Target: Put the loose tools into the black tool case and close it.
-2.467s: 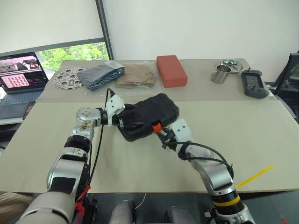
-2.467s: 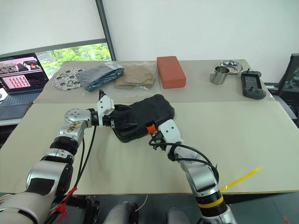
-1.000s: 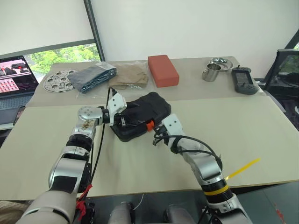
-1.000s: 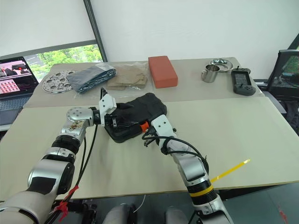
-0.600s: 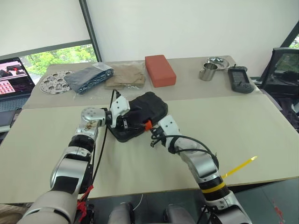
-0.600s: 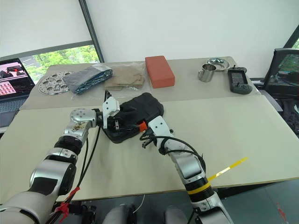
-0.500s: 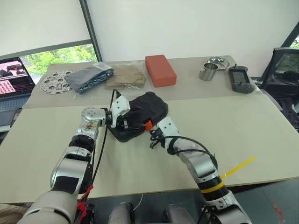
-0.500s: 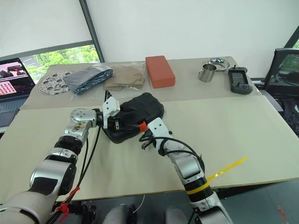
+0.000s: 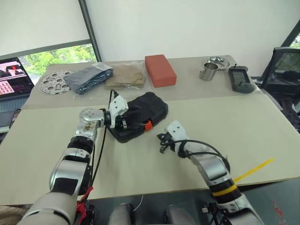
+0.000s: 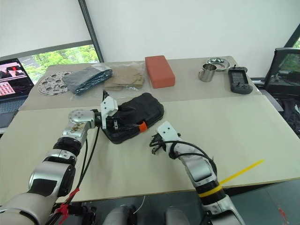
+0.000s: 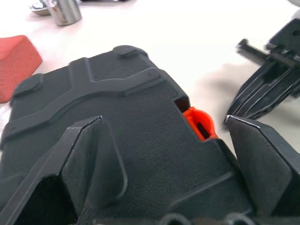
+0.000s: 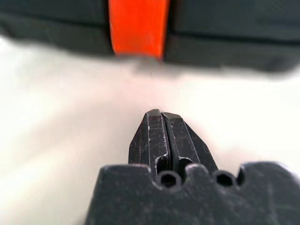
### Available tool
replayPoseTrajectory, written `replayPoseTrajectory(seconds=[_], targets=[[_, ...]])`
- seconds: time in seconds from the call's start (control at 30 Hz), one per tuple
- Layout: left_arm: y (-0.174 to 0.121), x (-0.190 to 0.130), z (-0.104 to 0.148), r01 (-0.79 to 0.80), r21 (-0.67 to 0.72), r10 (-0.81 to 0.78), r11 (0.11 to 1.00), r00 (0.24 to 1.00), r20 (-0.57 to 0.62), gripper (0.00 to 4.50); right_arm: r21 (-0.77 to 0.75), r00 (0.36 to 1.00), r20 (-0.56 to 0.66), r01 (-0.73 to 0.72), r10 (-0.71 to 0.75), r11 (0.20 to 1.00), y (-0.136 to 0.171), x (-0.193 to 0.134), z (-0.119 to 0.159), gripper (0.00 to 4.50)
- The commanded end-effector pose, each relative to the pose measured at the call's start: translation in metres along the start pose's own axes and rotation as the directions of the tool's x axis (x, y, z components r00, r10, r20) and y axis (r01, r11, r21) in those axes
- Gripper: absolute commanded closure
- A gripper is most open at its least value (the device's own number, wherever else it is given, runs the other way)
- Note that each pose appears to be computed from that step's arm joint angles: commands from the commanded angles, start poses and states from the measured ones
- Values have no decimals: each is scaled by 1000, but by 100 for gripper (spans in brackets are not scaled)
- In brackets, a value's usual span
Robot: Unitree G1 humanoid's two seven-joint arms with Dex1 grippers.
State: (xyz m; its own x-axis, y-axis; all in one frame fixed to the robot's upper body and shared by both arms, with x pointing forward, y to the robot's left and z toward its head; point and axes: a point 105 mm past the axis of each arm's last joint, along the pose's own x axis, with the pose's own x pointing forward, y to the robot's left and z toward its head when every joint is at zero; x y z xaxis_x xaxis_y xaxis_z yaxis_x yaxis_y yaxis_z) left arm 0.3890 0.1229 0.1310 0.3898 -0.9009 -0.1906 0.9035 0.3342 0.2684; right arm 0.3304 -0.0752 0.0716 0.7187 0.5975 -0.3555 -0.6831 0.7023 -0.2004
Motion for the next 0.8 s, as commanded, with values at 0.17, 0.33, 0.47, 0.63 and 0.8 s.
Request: replayPoseTrajectory(seconds=[0.17, 0.33, 0.47, 0.63, 0.8], targets=[[24, -68, 32, -214, -60, 219, 975, 969, 117, 0, -3, 986, 168, 15, -14, 1000, -21, -36, 22, 447], [9, -106, 21, -358, -163, 374, 919, 924, 78, 0, -37, 965, 255, -51, 59, 998, -33, -65, 18, 447], [-21, -136, -4, -462, -216, 468, 860, 884, -28, 0, -3, 960, 266, -94, 91, 996, -54, -91, 3, 389], [-59, -164, -45, -596, -202, 566, 777, 802, -192, 0, -11, 951, 282, -131, 128, 991, -76, -114, -7, 225], [-81, -168, -65, -624, -216, 577, 751, 779, -244, 0, -17, 953, 270, -138, 137, 990, -92, -121, -18, 48]])
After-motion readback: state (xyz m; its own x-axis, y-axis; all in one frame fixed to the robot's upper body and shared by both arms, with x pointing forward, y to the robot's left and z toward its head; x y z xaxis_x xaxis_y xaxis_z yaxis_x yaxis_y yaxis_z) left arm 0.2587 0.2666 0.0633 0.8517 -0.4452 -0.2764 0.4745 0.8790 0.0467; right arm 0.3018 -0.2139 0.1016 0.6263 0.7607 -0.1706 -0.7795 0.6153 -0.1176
